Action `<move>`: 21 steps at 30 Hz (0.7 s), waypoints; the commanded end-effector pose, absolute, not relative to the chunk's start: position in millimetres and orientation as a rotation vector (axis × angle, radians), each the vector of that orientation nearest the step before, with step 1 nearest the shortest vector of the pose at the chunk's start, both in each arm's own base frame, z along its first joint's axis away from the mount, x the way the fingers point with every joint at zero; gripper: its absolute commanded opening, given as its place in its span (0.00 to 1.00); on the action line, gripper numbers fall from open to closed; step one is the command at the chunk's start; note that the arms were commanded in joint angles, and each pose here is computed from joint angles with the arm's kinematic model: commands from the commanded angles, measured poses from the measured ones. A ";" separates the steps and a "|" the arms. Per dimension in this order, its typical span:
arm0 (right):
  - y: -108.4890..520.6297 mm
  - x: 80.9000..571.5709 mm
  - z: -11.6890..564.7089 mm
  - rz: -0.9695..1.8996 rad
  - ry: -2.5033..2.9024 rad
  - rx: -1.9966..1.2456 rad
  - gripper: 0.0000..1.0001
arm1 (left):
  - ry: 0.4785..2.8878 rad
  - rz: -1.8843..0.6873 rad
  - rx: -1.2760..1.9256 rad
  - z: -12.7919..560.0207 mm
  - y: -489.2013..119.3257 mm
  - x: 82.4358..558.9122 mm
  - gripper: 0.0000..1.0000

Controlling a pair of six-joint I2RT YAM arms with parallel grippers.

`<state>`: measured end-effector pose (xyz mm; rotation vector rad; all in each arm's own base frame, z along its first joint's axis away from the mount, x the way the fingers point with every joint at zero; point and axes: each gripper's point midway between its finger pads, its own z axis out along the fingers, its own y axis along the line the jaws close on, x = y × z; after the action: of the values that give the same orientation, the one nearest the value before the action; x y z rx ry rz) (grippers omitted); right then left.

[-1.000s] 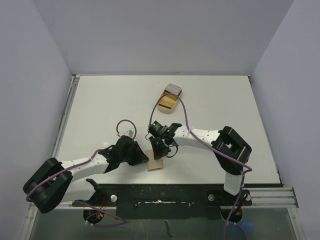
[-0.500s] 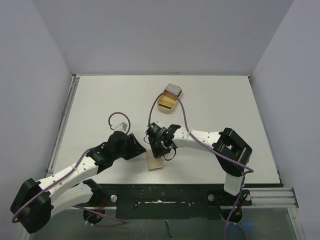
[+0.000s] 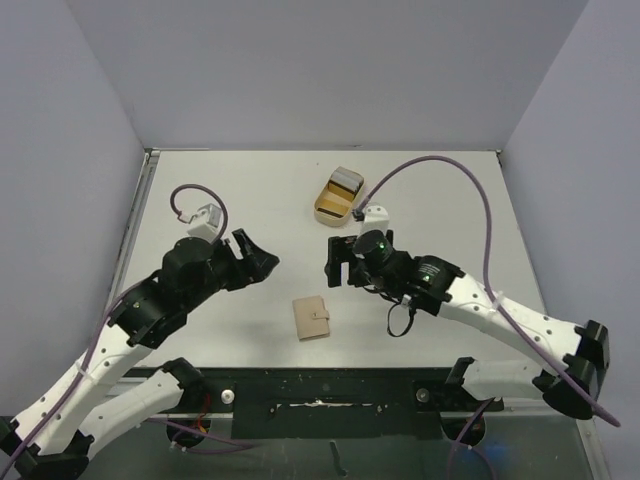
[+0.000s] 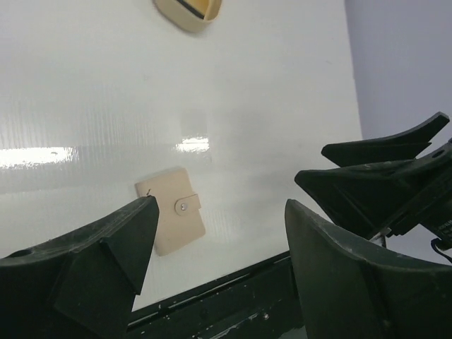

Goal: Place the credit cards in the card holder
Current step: Reset both arms

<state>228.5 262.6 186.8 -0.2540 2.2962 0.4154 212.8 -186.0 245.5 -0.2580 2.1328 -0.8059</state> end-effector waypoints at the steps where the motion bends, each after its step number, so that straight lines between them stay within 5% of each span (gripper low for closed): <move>1: 239.0 230.8 223.3 0.432 2.154 -0.159 0.97 | 1.987 -0.828 -0.230 300.0 -165.2 201.6 0.71; 9: 205.2 219.3 256.6 0.497 2.036 -0.032 0.98 | 1.747 -0.931 -0.253 355.1 -134.7 174.6 0.72; 21: 195.6 213.9 253.6 0.559 2.004 0.068 0.98 | 1.799 -0.954 -0.280 305.6 -140.1 173.5 0.73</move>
<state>207.9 194.6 245.9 -0.0020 2.0459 0.5361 170.1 -137.2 301.3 -0.2662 1.8395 -0.9199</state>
